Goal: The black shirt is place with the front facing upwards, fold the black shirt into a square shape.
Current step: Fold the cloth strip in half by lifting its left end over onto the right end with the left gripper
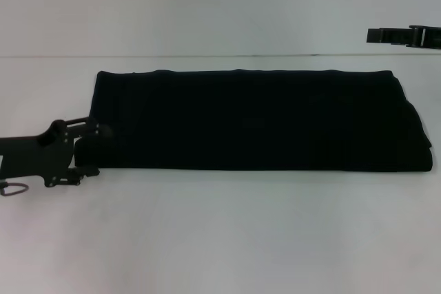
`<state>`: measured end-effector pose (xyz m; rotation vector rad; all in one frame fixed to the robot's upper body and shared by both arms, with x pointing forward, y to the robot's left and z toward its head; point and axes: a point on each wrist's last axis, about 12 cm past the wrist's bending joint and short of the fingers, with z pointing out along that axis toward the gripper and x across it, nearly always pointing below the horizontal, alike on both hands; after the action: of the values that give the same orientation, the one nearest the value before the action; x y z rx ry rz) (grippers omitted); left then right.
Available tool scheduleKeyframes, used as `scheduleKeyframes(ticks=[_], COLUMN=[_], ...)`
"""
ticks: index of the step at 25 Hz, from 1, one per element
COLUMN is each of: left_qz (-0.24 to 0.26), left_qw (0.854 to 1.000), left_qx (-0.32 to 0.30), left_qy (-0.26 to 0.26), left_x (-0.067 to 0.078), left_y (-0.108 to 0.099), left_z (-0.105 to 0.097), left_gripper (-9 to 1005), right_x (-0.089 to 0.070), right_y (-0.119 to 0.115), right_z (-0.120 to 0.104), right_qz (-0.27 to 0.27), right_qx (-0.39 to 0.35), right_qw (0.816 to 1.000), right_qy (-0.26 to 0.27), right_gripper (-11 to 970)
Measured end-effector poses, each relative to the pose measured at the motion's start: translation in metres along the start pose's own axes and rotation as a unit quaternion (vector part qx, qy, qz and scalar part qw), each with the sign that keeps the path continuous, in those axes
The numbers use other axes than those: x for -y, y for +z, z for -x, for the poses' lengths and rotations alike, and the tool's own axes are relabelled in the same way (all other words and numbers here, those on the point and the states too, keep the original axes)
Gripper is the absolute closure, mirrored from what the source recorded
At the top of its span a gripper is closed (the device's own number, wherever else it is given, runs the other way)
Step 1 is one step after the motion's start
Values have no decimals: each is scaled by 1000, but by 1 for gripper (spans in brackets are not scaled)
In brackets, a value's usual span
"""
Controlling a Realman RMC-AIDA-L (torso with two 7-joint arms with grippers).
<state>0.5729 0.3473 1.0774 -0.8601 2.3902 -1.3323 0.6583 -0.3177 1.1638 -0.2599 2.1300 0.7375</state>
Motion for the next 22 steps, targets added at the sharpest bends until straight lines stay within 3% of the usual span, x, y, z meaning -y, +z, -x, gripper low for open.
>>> scheduleKeyframes(ticks=[22], left_qz=[32], left_qw=[999], left_qx=[34], left_qy=[-17], left_x=[-9], left_y=[12], left_z=[4], left_gripper=[120], right_x=[1], right_y=[-2], right_z=[0], right_qz=[1], right_qx=[3], right_qw=[1000], right_qy=[3], right_gripper=[205])
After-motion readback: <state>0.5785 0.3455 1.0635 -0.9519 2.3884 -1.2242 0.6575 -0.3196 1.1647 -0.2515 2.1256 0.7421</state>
